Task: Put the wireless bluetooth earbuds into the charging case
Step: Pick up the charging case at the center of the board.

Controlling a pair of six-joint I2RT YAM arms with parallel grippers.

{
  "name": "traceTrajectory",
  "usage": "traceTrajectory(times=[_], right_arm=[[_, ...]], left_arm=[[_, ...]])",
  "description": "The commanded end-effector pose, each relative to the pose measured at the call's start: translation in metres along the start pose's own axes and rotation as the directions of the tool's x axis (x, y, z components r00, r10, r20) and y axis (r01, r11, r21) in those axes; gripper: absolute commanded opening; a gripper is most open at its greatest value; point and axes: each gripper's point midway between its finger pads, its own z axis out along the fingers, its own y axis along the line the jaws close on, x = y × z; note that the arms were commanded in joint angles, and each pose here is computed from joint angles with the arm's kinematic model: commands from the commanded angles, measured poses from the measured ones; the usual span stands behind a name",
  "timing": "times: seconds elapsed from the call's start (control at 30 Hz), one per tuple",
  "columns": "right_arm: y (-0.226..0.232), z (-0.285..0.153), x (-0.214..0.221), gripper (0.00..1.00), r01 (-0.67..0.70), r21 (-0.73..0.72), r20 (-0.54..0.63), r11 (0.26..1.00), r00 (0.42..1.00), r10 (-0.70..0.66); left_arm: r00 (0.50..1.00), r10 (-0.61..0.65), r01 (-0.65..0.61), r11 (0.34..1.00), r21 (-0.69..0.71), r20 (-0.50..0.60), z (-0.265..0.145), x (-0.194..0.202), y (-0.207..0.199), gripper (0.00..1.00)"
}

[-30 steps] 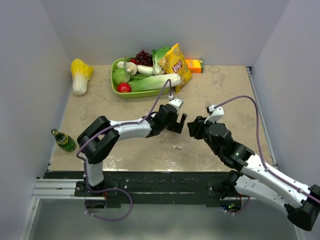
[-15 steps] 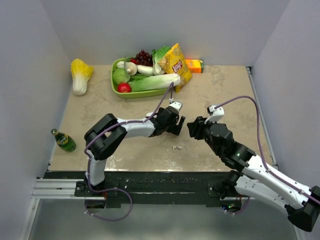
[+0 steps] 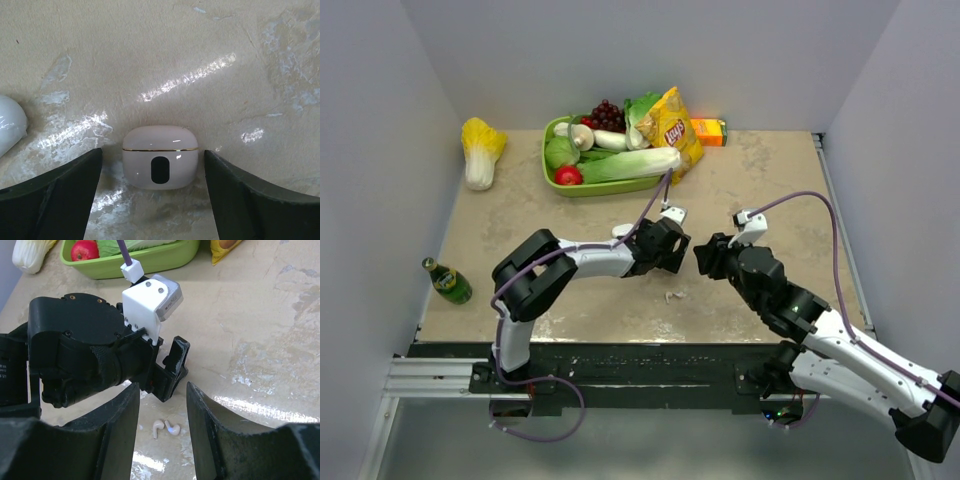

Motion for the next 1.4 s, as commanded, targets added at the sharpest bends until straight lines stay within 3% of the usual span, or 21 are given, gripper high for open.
traceTrajectory(times=[0.0, 0.57, 0.73, 0.9, 1.0, 1.03, 1.1, 1.13, 1.17, 1.2, 1.23, 1.37], right_arm=[[-0.001, 0.001, -0.003, 0.46, 0.007, 0.01, 0.009, 1.0, 1.0, -0.007], [-0.004, -0.001, 0.0, 0.46, -0.002, 0.018, 0.003, 1.0, 1.0, 0.002], [-0.004, -0.001, 0.001, 0.46, -0.003, 0.017, 0.001, 1.0, 1.0, 0.003], [-0.004, -0.001, 0.001, 0.46, -0.007, 0.021, 0.002, 1.0, 1.0, 0.007], [-0.004, -0.001, 0.002, 0.46, -0.007, 0.021, -0.001, 1.0, 1.0, 0.007], [-0.004, -0.001, 0.002, 0.46, -0.008, 0.02, 0.0, 1.0, 1.0, 0.008], [-0.005, -0.002, 0.001, 0.46, -0.008, 0.021, 0.0, 1.0, 1.0, 0.008], [-0.005, -0.002, 0.001, 0.46, -0.009, 0.021, -0.002, 1.0, 1.0, 0.009], [-0.005, -0.002, 0.001, 0.46, -0.009, 0.021, 0.0, 1.0, 1.0, 0.009], [-0.005, -0.002, 0.0, 0.46, -0.01, 0.023, 0.001, 1.0, 1.0, 0.01], [-0.003, -0.002, -0.002, 0.46, -0.012, 0.02, 0.003, 1.0, 1.0, 0.012], [0.003, -0.003, -0.011, 0.46, -0.015, 0.009, 0.008, 1.0, 1.0, 0.015]], left_arm=[[0.999, 0.019, -0.022, 0.998, -0.053, -0.049, 0.006, 0.02, -0.001, 0.85], [0.997, 0.059, -0.062, 0.997, -0.055, -0.057, 0.005, 0.022, 0.0, 0.7], [0.995, 0.059, -0.064, 0.996, -0.064, -0.075, 0.004, 0.031, 0.004, 0.77], [0.996, 0.055, -0.06, 0.996, -0.065, -0.076, 0.002, 0.031, 0.005, 0.78], [0.995, 0.056, -0.06, 0.997, -0.057, -0.078, 0.002, 0.032, 0.004, 0.7], [0.995, 0.057, -0.061, 0.997, -0.052, -0.083, 0.003, 0.034, 0.004, 0.6], [0.996, 0.053, -0.057, 0.997, -0.047, -0.078, 0.003, 0.034, 0.003, 0.51], [0.995, 0.052, -0.056, 0.997, -0.045, -0.08, 0.002, 0.036, 0.003, 0.32], [0.996, 0.051, -0.054, 0.998, -0.044, -0.072, 0.002, 0.035, 0.003, 0.23], [0.996, 0.054, -0.057, 0.998, -0.041, -0.069, 0.002, 0.036, 0.003, 0.07], [0.997, 0.051, -0.053, 0.998, -0.034, -0.05, -0.001, 0.031, 0.003, 0.0], [0.995, 0.025, -0.024, 1.0, -0.019, 0.095, -0.015, 0.001, 0.006, 0.0]])
